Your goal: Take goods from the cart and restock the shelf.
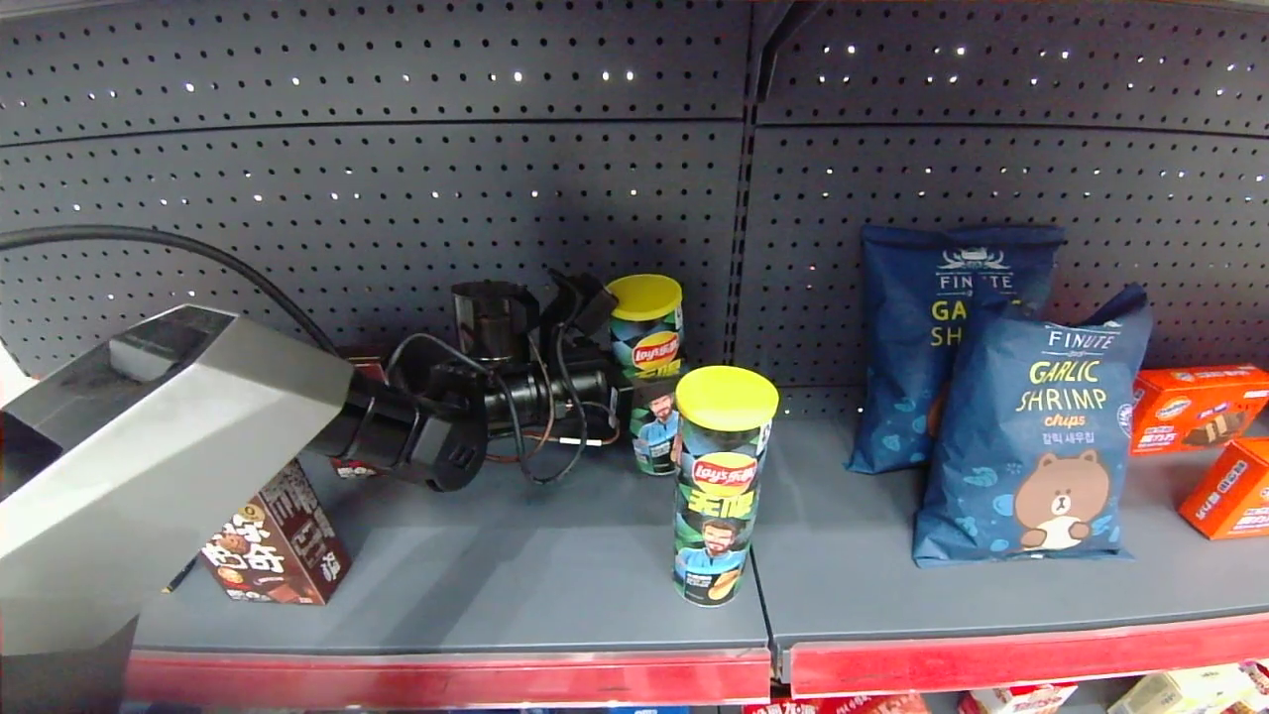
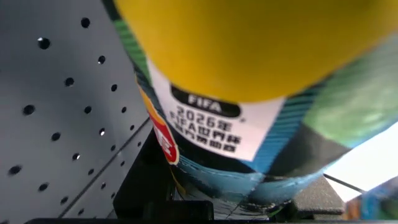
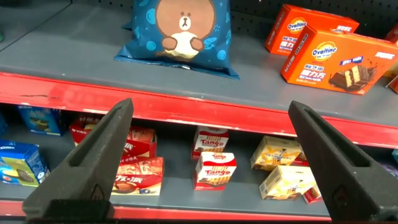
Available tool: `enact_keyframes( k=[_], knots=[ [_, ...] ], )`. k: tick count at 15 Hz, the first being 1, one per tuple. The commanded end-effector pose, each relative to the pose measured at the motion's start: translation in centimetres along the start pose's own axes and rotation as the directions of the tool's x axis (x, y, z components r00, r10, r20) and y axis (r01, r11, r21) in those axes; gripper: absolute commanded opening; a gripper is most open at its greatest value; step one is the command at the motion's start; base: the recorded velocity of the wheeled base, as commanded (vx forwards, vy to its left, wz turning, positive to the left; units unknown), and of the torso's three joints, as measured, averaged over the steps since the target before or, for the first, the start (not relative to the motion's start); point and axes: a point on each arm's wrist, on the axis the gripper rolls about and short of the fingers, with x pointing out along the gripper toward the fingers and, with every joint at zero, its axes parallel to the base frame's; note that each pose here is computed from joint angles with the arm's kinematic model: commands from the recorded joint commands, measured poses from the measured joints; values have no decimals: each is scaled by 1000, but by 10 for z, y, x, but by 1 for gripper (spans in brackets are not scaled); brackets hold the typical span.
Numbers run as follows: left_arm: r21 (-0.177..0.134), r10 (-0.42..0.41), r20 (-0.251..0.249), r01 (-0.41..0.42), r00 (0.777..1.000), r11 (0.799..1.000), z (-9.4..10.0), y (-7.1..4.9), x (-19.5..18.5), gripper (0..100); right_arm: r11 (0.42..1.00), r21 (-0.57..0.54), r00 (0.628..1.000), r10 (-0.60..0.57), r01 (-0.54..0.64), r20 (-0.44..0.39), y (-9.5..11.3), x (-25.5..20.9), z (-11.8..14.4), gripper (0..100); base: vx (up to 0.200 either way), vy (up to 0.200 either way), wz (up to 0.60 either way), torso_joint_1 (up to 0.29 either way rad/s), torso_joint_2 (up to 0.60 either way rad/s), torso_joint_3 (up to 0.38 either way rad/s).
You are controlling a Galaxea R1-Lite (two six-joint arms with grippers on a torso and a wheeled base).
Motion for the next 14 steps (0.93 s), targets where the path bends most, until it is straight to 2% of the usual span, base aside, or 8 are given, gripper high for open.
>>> enact_keyframes(
  k=[1,3,4,7,10,13,14],
  knots=[
    [-1,-3,-3,3,1000,1000,-8,4,8,0,1000,0,1000,1,-1,-3,0,0,0,100,0,0,0,0,0,0],
    [2,-2,2,2,1000,1000,-9,9,15,0,1000,0,1000,1,-1,-3,0,0,0,100,0,0,0,0,0,0],
    [-4,-5,-9,5,1000,1000,-6,11,18,0,1000,0,1000,1,-1,-3,0,0,0,100,0,0,0,0,0,0],
    [2,-9,-3,9,1000,1000,3,16,27,0,1000,0,1000,1,-1,-3,0,0,0,100,0,0,0,0,0,0],
    [-3,-8,-13,8,1000,1000,-2,19,30,0,1000,1,1000,1,-1,-3,0,0,0,100,0,0,0,0,0,0],
    [32,-5,-36,6,999,999,-10,22,30,0,1000,1,1000,1,-1,-3,0,0,0,100,0,0,0,0,0,0],
    [33,-7,-42,9,999,999,-11,21,30,100,1000,1,1000,1,-1,-3,0,0,0,100,0,0,0,0,0,0]
  ],
)
